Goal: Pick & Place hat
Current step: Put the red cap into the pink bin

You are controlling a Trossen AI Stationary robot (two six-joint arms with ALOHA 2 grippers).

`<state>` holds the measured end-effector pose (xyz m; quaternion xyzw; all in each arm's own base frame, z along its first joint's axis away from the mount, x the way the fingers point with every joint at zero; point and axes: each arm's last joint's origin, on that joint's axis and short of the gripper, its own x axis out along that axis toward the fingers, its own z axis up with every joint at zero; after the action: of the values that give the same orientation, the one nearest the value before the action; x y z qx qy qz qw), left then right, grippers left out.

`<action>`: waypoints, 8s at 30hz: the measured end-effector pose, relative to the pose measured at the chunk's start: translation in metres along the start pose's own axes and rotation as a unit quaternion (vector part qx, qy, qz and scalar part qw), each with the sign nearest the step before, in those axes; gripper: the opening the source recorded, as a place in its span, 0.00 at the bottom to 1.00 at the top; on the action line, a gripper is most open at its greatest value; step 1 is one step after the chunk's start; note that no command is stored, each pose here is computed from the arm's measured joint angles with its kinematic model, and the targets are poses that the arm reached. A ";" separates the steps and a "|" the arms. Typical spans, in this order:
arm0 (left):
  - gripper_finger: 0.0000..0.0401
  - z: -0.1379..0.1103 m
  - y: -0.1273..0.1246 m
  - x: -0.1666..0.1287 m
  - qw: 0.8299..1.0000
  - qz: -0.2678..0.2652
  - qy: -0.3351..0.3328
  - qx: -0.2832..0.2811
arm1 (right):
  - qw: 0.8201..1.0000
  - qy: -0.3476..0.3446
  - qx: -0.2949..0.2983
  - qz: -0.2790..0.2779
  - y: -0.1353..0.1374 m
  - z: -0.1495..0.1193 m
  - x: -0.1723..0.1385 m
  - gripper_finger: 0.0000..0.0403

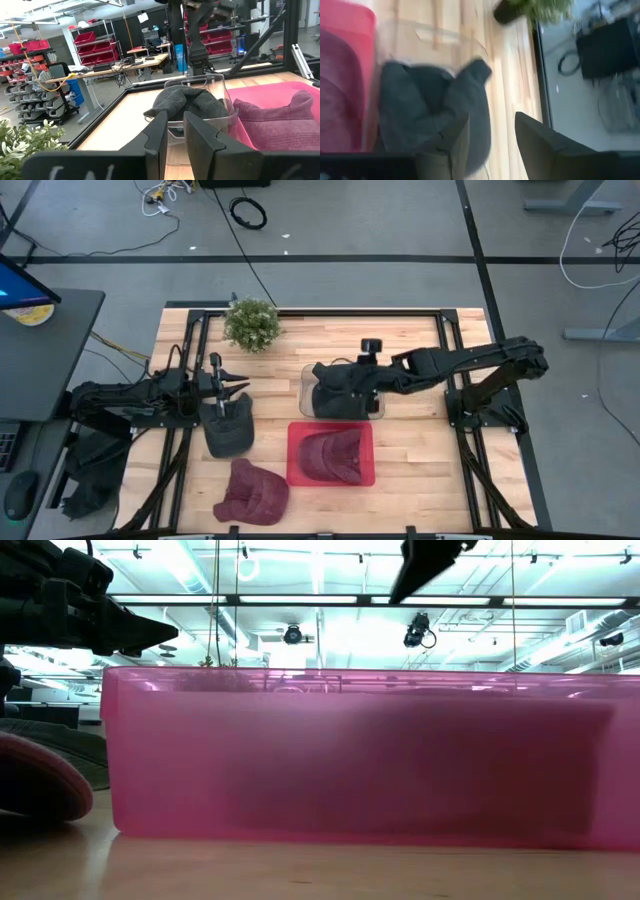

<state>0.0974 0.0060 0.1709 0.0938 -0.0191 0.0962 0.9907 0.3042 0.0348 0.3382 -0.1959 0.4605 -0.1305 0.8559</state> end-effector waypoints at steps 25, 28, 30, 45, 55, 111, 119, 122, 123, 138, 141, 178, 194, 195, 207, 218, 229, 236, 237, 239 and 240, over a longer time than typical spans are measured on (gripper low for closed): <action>0.17 0.000 0.000 0.000 1.000 -0.001 0.002 0.000 | 0.777 -0.495 0.375 -0.100 -0.053 -0.168 -0.081 0.40; 0.17 0.000 0.000 0.000 1.000 -0.001 0.002 0.000 | 0.779 -0.504 0.355 -0.114 -0.054 -0.176 -0.087 0.40; 0.17 0.000 0.000 0.000 1.000 -0.001 0.002 0.001 | 0.782 -0.507 0.345 -0.113 -0.053 -0.181 -0.089 0.40; 0.17 -0.001 0.000 0.000 1.000 -0.001 0.003 0.001 | 0.755 -0.598 0.267 -0.032 -0.039 -0.221 -0.098 0.40; 0.17 -0.001 0.000 0.000 1.000 -0.001 0.003 0.001 | 0.729 -0.629 0.264 -0.049 -0.024 -0.247 -0.080 0.40; 0.17 0.006 0.001 0.000 0.999 0.005 -0.030 -0.044 | 0.856 -0.422 0.234 -0.186 0.016 -0.268 0.020 0.40; 0.17 0.035 0.008 -0.007 0.978 0.022 -0.187 -0.095 | 0.856 -0.422 0.234 -0.186 0.016 -0.268 0.020 0.40; 0.17 0.048 0.012 -0.013 0.962 0.039 -0.259 -0.080 | 0.856 -0.422 0.234 -0.186 0.016 -0.268 0.020 0.40; 0.17 0.052 0.013 -0.016 0.955 0.046 -0.283 -0.076 | 0.856 -0.422 0.234 -0.186 0.016 -0.268 0.020 0.40; 0.17 0.096 0.014 -0.045 0.846 -0.236 -0.427 -0.214 | 0.856 -0.422 0.234 -0.186 0.016 -0.268 0.020 0.40; 0.17 0.097 0.013 -0.044 0.837 -0.257 -0.424 -0.232 | 0.856 -0.422 0.234 -0.186 0.016 -0.268 0.020 0.40; 0.17 0.209 -0.205 0.046 0.891 -0.423 0.034 0.161 | 0.856 -0.422 0.234 -0.186 0.016 -0.268 0.020 0.40; 0.17 0.203 -0.279 0.083 0.925 -0.229 0.303 0.024 | 0.856 -0.422 0.234 -0.186 0.016 -0.268 0.020 0.40; 0.17 0.199 -0.282 0.086 0.921 -0.218 0.323 0.013 | 0.856 -0.422 0.234 -0.186 0.016 -0.268 0.020 0.40; 0.17 0.138 -0.293 0.107 0.774 -0.026 0.605 -0.183 | 0.856 -0.422 0.234 -0.186 0.016 -0.268 0.020 0.40; 0.17 0.127 -0.290 0.104 0.715 0.061 0.657 -0.232 | 0.856 -0.422 0.234 -0.186 0.016 -0.268 0.020 0.40; 0.24 0.127 -0.292 0.101 0.681 0.054 0.688 -0.246 | 0.856 -0.422 0.234 -0.186 0.016 -0.268 0.020 0.40; 0.49 0.121 -0.294 0.098 0.688 0.070 0.679 -0.247 | 0.856 -0.422 0.234 -0.186 0.016 -0.268 0.020 0.40; 0.52 0.117 -0.295 0.097 0.687 0.079 0.678 -0.251 | 0.856 -0.422 0.234 -0.186 0.016 -0.268 0.020 0.40; 0.56 0.106 -0.296 0.095 0.679 0.086 0.682 -0.258 | 0.856 -0.422 0.234 -0.186 0.016 -0.268 0.020 0.40; 0.57 0.100 -0.296 0.094 0.676 0.088 0.684 -0.261 | 0.856 -0.422 0.234 -0.186 0.016 -0.268 0.020 0.40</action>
<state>0.2455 -0.2809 0.2202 -0.2627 0.6312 0.2118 0.6984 0.0910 -0.0169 0.1828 -0.1079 -0.0341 -0.2962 0.9484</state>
